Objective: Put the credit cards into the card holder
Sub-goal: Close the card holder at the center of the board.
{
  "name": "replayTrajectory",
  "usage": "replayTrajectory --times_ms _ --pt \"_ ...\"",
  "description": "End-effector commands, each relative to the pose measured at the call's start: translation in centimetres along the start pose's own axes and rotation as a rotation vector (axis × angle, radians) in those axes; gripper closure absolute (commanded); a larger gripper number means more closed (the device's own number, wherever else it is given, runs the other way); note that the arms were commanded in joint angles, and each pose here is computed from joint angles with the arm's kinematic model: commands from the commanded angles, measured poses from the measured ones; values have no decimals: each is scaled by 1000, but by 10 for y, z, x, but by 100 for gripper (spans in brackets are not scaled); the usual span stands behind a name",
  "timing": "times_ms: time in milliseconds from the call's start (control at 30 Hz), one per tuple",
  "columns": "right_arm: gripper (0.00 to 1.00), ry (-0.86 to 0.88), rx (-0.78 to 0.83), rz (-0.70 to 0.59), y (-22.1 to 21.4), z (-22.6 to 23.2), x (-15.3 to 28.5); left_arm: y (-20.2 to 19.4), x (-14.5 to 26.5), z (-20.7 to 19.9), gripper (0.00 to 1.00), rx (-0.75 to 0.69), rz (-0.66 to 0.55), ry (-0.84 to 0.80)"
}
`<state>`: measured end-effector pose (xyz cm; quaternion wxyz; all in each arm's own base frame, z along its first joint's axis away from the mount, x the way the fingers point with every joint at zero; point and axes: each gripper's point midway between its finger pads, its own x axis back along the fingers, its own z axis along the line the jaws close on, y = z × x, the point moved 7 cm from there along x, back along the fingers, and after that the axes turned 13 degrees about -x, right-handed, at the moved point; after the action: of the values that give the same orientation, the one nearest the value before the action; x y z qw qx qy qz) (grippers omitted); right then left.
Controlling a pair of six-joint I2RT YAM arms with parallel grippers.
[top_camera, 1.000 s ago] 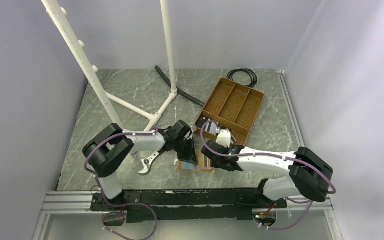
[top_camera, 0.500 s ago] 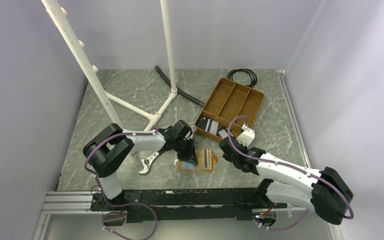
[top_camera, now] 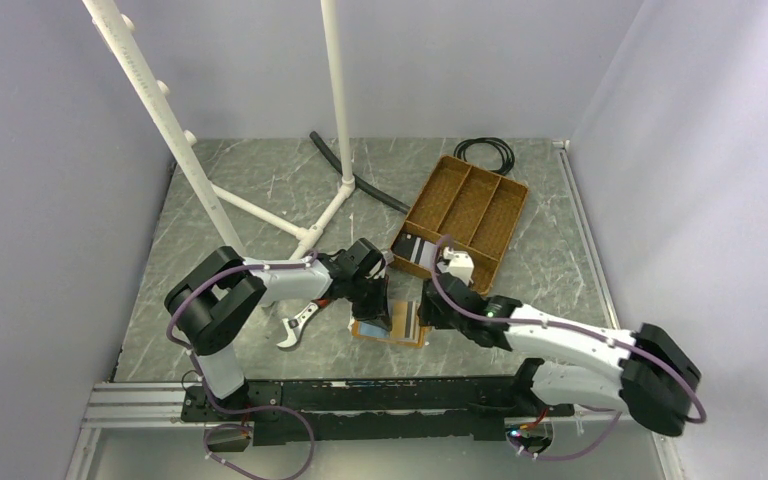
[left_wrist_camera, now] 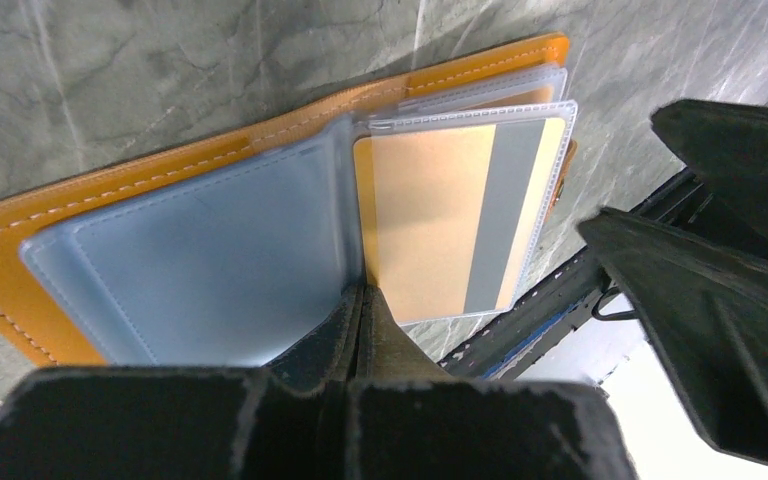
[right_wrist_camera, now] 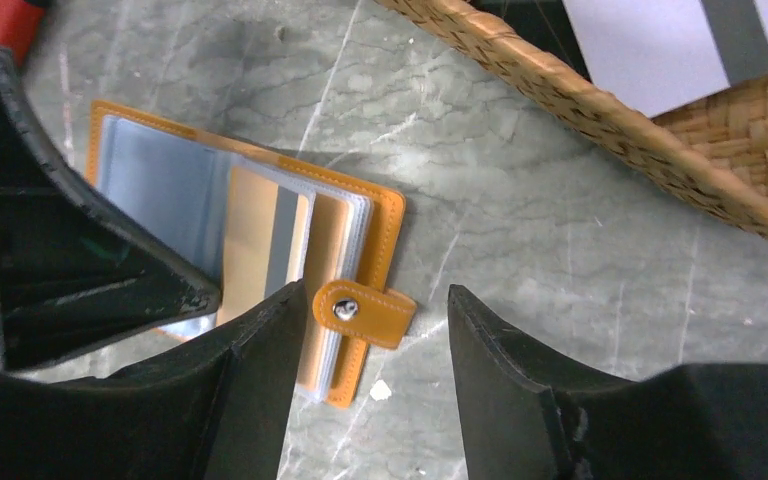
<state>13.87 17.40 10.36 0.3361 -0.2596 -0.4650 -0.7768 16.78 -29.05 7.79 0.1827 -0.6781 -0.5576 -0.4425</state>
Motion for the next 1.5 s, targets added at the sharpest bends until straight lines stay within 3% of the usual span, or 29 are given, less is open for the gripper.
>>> replayTrajectory --times_ms 0,333,500,833,1033,1467 --pt "43 -14 57 20 0 17 -13 -4 -1 11 100 -1 16 65" --pt "35 -82 111 59 -11 11 -25 -6 -2 11 100 0 19 61" --pt "52 -214 70 67 -14 -7 -15 -5 -1 11 100 -1 14 69" --pt "47 -278 10 91 -20 -25 2 -6 -4 12 100 6 21 68" --pt "71 -378 35 50 -12 -25 0 -5 -3 11 100 1 22 72" --pt "70 -161 -27 22 -8 -11 -7 -5 1 10 100 -11 22 72"
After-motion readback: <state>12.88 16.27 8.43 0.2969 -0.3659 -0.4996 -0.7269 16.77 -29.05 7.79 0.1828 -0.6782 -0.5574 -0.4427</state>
